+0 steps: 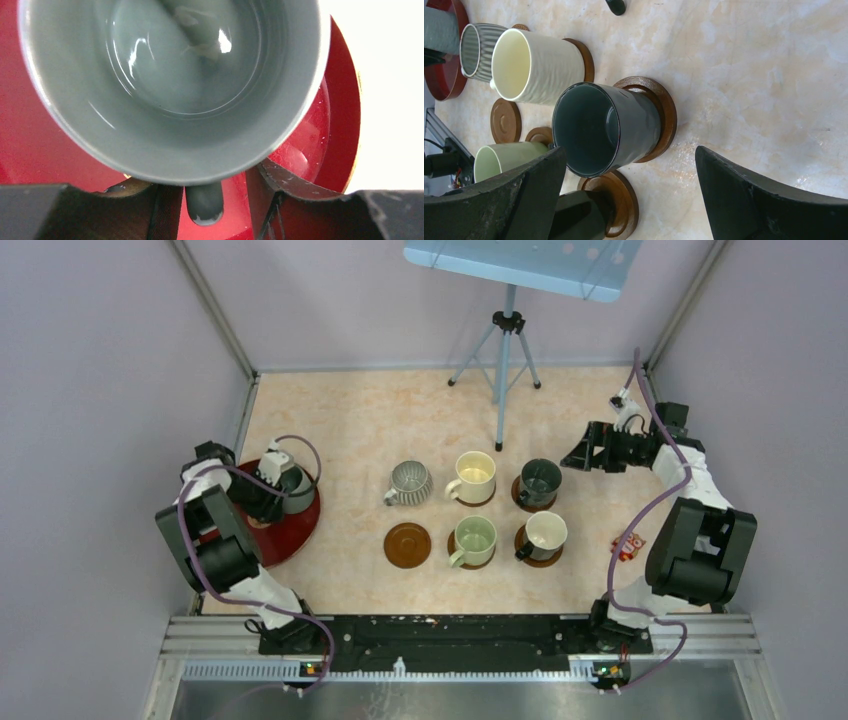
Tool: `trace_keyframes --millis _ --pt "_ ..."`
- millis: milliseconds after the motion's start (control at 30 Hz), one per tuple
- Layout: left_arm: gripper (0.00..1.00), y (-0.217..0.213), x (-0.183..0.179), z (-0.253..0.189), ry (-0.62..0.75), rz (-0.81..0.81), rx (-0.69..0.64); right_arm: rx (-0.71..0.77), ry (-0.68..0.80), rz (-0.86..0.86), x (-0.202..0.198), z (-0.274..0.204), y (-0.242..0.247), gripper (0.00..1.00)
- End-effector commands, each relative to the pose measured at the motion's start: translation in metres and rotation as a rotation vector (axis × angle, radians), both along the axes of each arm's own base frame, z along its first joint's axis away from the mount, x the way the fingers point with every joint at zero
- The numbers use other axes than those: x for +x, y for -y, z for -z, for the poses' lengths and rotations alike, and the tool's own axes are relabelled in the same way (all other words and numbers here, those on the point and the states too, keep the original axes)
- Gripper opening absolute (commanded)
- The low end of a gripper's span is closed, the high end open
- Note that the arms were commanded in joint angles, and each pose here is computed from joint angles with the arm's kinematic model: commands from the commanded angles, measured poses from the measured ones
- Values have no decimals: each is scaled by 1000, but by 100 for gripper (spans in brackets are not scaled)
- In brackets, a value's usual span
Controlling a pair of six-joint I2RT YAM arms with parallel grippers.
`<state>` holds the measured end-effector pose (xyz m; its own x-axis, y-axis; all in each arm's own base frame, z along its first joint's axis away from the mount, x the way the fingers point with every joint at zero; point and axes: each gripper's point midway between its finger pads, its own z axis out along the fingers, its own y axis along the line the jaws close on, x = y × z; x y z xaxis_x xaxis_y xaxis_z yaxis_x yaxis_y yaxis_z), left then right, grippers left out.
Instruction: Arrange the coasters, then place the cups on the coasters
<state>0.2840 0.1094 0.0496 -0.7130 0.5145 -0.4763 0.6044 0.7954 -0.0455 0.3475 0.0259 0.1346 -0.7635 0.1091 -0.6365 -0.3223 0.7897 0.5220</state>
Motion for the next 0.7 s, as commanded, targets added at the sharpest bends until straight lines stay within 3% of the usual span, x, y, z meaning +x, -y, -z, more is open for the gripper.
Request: trace_keyframes --millis 0,200,333,500,667 --pt "52 8 4 14 3 -28 -65 -16 58 -1 4 -16 3 99" --pt "51 7 17 22 46 -70 -125 -19 54 3 4 -14 4 99" --pt "44 5 20 26 54 -97 -165 -22 54 5 4 -14 4 99" --pt "31 5 20 19 89 -97 -191 -23 50 7 4 -12 4 99" --pt "7 8 21 0 132 -78 -189 -23 50 8 4 -12 4 99"
